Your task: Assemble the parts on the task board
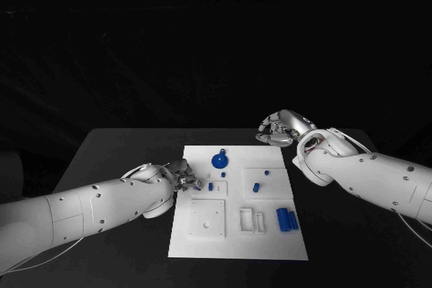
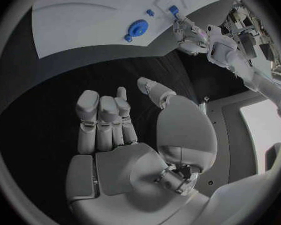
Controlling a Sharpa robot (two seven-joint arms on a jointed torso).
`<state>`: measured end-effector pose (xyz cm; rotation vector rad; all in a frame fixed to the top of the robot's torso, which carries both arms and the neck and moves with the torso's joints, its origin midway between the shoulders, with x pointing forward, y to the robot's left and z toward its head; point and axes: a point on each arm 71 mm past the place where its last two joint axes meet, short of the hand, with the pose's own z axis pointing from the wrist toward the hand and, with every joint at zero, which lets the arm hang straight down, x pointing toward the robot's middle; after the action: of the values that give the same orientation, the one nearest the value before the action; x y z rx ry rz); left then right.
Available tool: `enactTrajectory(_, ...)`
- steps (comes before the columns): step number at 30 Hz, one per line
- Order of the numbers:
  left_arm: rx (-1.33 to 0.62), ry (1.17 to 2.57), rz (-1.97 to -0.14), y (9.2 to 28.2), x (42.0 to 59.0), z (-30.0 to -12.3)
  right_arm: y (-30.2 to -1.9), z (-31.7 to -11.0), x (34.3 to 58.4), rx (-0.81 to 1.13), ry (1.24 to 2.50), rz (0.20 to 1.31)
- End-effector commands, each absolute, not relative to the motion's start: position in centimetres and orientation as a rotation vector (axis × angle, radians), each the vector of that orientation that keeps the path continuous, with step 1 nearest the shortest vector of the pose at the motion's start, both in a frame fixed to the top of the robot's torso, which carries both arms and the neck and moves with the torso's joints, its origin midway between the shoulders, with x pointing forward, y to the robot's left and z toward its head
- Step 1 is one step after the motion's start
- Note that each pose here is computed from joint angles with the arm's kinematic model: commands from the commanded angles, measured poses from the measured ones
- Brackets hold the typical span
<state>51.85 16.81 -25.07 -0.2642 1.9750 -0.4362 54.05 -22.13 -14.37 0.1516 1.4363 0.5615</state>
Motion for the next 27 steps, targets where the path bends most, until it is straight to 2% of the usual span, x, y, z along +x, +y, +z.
enactTrajectory(1, -0.257, 2.027, -0.387, 17.34, 51.53, -26.12, -22.04, -14.43, 54.01, 0.138, 1.443, 0.567)
enactTrajectory(27, -0.258, 2.029, -0.398, 17.14, 51.50, -26.12, -22.07, -14.44, 53.98, 0.139, 1.442, 0.567)
